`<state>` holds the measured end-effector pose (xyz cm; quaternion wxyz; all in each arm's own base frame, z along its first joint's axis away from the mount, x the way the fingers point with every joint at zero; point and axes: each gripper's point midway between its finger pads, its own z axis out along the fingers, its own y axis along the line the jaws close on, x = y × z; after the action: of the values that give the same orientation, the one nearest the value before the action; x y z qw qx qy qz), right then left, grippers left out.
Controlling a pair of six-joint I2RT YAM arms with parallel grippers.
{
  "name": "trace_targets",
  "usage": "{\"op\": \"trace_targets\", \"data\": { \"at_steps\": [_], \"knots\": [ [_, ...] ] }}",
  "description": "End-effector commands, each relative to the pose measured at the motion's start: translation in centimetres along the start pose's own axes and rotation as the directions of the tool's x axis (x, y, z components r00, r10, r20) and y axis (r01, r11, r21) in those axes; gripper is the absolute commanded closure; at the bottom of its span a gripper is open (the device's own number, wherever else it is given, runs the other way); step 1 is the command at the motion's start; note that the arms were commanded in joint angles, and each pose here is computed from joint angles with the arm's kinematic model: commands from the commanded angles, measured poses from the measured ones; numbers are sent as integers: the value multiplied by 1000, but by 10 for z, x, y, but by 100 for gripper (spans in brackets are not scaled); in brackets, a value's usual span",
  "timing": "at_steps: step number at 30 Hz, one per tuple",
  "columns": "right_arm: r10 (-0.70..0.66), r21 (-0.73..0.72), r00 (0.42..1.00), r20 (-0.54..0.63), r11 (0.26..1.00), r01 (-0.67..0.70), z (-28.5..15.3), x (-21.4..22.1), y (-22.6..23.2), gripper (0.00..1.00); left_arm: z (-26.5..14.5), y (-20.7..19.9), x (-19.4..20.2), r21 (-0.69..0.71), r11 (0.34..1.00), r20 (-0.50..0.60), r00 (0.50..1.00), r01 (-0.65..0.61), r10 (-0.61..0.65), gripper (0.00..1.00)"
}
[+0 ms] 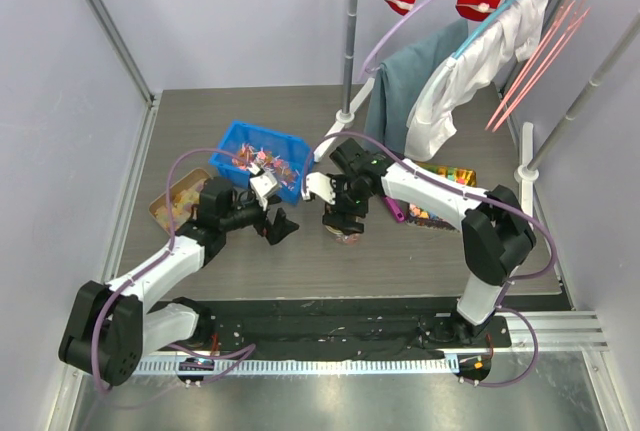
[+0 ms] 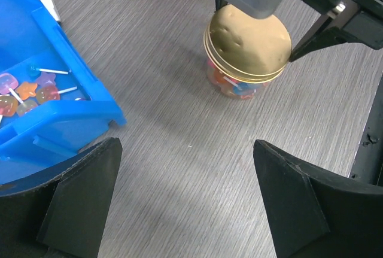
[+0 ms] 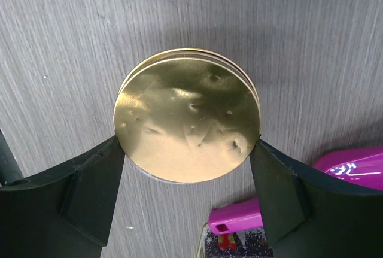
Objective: Pack the candies
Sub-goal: Close the bottle lid on the packing bottle.
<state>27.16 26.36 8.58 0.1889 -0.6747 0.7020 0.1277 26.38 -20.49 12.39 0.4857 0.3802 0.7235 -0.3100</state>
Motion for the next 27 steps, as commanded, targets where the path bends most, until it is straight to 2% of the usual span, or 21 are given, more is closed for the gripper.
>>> {"op": "trace_targets", "data": {
  "at_steps": [1,11,27],
  "knots": [
    [-13,31,1000,1,999,13,-19,-6,0,38,-1,2,-19,8,1000,71,997,-24,23,4],
    [-27,99,1000,-11,995,28,-26,5,-2,38,-1,3,-20,7,1000,78,997,-6,6,4],
    [-4,70,1000,0,998,4,-7,3,-4,38,-2,6,-19,7,1000,77,997,16,-16,4]
  ]
}}
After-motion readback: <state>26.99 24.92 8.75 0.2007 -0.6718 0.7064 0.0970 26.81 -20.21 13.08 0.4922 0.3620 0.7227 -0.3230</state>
